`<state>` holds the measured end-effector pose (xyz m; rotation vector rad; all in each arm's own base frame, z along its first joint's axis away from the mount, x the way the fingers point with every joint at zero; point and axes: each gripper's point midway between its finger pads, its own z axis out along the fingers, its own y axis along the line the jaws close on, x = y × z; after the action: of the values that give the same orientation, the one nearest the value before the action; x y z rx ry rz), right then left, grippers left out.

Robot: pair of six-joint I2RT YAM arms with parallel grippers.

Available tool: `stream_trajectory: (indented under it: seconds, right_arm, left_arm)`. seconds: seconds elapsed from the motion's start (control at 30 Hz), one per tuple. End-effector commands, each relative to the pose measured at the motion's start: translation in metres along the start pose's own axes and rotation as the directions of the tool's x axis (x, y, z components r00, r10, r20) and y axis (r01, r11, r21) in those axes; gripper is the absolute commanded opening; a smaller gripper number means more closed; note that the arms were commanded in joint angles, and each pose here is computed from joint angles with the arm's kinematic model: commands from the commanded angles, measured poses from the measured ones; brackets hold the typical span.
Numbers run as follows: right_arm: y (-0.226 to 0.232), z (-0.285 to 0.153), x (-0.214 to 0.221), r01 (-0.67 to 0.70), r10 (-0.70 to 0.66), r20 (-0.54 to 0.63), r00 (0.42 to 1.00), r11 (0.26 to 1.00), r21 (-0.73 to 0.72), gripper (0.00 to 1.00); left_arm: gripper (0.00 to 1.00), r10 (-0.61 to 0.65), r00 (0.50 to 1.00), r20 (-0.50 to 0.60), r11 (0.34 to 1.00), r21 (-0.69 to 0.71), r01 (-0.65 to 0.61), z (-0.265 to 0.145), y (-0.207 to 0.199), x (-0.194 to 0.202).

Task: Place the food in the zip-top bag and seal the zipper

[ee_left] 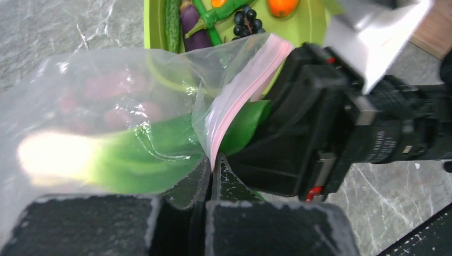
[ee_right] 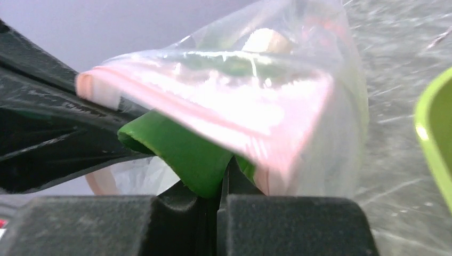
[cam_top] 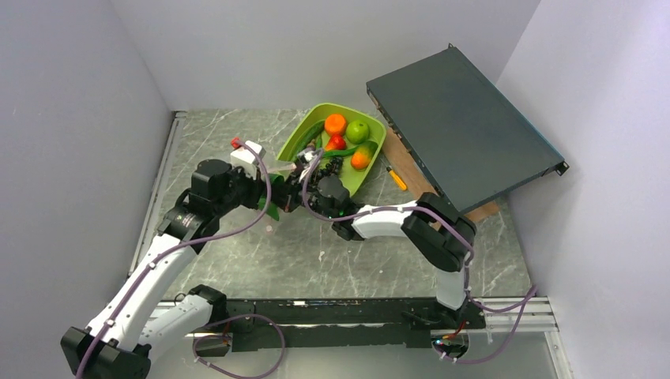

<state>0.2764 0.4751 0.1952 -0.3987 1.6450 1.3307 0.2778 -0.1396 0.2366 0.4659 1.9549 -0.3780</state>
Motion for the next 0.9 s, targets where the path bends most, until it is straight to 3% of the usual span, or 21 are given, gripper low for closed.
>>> stream_trajectory:
  seconds: [0.0, 0.23, 0.4, 0.53, 0.63, 0.7, 0.87]
  right_arm:
    - [0.053, 0.015, -0.019, -0.067, 0.075, 0.027, 0.997, 0.973, -0.219, 0.0]
    - [0.046, 0.02, -0.026, -0.09, 0.104, 0.061, 0.993, 0.977, -0.191, 0.0]
    - [0.04, 0.008, -0.039, -0.298, 0.313, 0.037, 0.949, 0.93, -0.214, 0.0]
    - [0.072, 0.025, -0.004, -0.332, 0.297, -0.179, 0.938, 0.919, -0.215, 0.21]
    - [0.071, 0.016, 0.027, -0.317, 0.278, -0.243, 0.929, 0.938, -0.142, 0.33]
    - [0.066, 0.013, 0.046, -0.307, 0.259, -0.312, 0.914, 0.945, -0.114, 0.36]
    - [0.054, 0.0, 0.048, -0.217, 0.186, -0.347, 0.919, 0.975, -0.051, 0.64]
  left_arm:
    - [0.0, -0.008, 0.997, 0.082, 0.997, 0.074, 0.002, -0.002, -0.014, -0.017]
    - [0.0, -0.02, 0.999, 0.048, 0.999, 0.03, 0.018, 0.002, -0.006, -0.011]
    - [0.0, -0.004, 0.999, 0.053, 0.999, 0.049, 0.002, 0.002, -0.009, -0.011]
    - [0.0, -0.008, 0.998, 0.057, 1.0, 0.025, 0.006, 0.002, -0.004, -0.011]
    - [0.0, -0.009, 0.998, 0.065, 1.0, 0.008, 0.008, 0.0, -0.002, -0.012]
    - [0.0, -0.007, 0.997, 0.082, 1.0, -0.002, 0.007, -0.003, 0.0, -0.015]
    - [0.0, -0.007, 0.997, 0.079, 1.0, -0.009, 0.007, -0.002, 0.001, -0.014]
